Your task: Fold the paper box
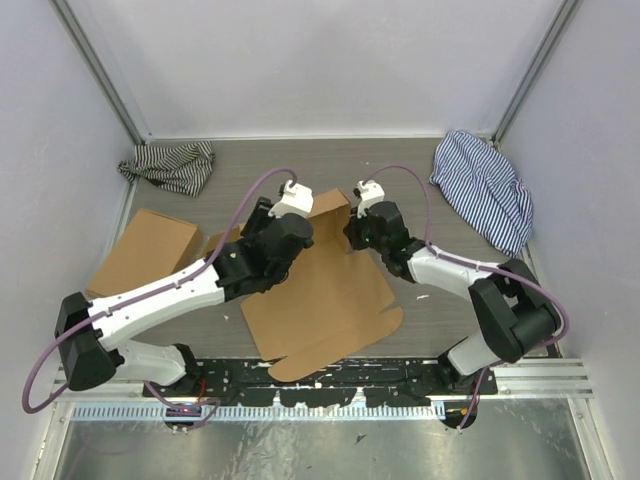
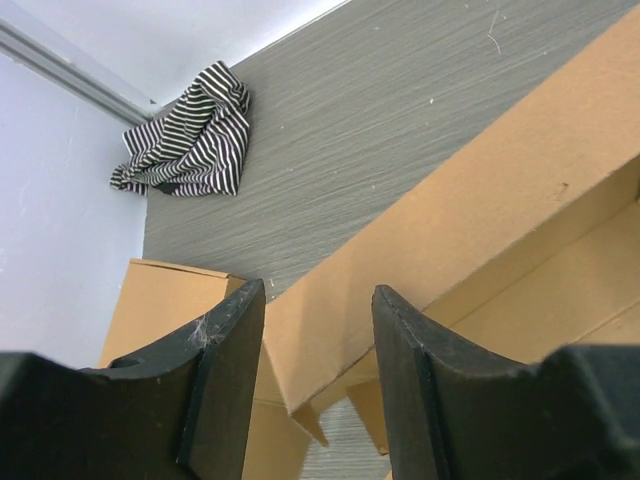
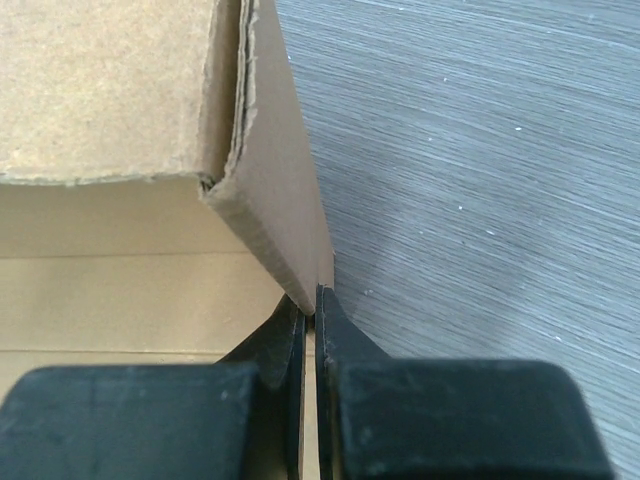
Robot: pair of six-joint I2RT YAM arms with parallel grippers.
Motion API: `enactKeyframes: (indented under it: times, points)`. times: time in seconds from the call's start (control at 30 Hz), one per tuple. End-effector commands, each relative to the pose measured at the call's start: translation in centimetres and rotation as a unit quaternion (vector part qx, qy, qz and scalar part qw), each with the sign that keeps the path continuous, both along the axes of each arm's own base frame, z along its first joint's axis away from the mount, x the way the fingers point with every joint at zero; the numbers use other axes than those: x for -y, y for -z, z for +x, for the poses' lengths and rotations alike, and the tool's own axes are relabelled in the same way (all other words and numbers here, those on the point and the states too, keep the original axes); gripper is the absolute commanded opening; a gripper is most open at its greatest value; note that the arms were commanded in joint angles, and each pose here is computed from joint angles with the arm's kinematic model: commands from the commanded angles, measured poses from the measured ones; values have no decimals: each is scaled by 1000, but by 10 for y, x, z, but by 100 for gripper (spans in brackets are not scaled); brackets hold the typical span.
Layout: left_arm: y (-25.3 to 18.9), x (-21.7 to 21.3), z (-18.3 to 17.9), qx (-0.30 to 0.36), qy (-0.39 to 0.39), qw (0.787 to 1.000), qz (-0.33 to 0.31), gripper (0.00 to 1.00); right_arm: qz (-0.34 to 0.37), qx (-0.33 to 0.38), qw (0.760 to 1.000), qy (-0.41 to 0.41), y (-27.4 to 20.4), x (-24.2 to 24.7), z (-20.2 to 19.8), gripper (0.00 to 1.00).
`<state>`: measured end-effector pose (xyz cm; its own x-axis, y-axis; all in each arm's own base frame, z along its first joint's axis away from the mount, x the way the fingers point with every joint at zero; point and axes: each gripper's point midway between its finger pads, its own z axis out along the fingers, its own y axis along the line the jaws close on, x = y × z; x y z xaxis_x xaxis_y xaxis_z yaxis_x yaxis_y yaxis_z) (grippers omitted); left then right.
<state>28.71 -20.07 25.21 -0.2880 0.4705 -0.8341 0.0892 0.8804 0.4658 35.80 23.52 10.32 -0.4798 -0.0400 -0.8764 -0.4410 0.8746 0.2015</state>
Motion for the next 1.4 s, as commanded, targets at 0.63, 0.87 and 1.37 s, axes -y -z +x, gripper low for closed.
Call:
enactKeyframes:
  times: [0.63,0.87,1.37]
  points:
    - [-25,-124,35,75,-152,953,-252,62,-57,6,993,102,-29,71,-32,1]
    - [-2,-126,66,61,-136,920,-362,66,-57,-13,989,136,-20,95,-26,1]
    - [88,-89,89,14,-40,904,-425,66,4,-22,990,142,-20,119,-15,1]
